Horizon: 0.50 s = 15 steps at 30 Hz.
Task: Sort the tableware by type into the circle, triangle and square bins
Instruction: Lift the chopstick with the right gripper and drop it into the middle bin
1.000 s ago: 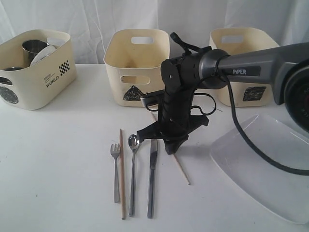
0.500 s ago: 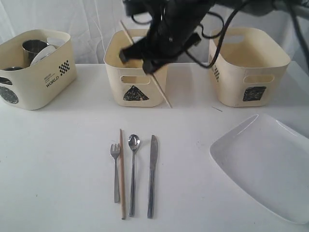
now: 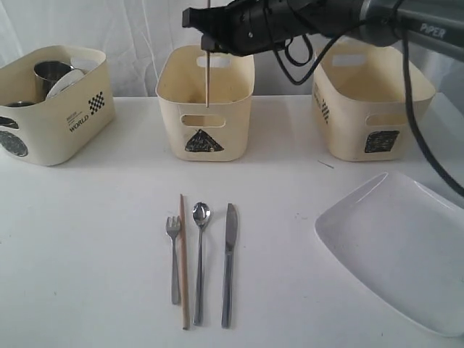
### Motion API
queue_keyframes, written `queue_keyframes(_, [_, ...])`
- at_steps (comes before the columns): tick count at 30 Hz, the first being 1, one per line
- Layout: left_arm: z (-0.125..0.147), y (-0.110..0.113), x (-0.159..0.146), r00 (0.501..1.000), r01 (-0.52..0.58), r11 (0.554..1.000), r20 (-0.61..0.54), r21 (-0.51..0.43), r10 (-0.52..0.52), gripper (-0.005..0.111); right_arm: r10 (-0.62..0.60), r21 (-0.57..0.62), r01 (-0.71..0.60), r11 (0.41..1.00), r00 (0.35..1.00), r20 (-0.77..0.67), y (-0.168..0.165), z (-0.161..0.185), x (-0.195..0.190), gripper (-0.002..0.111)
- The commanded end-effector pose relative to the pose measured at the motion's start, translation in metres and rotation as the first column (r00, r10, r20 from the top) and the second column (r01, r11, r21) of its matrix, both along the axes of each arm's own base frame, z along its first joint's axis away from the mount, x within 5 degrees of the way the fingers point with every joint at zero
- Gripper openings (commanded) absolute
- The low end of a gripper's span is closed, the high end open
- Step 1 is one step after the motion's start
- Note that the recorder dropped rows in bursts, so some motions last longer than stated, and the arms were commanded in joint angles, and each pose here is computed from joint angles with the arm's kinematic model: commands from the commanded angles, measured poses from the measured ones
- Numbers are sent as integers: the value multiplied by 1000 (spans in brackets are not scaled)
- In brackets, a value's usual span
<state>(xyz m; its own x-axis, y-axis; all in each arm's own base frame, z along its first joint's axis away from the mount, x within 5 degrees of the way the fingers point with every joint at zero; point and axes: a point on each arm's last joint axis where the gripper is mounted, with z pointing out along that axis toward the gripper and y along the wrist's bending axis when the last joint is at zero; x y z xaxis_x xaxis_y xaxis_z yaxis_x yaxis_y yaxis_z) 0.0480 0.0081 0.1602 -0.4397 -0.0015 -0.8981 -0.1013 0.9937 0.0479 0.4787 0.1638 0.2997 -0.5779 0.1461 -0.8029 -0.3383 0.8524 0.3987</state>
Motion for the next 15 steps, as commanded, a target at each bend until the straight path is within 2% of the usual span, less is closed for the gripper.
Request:
queue_keyframes(1, [-4,0,-1,999,0,1000,-32,-3,0,0,-67,-8,69,998,992,106,-6,-1,11,0])
queue_keyframes(8, [-4,0,-1,999,0,1000,-32,-3,0,0,-210,34,208,978,945,251,-16,4,24,0])
queue_keyframes(12, [-4,0,-1,999,0,1000,-32,-3,0,0,-227,22,228,973,946,233,-14,-19,32,0])
queue_keyframes(15, [-4,0,-1,999,0,1000,-32,-3,0,0,-191,-25,199,980,963,191,-11,-40,36,9])
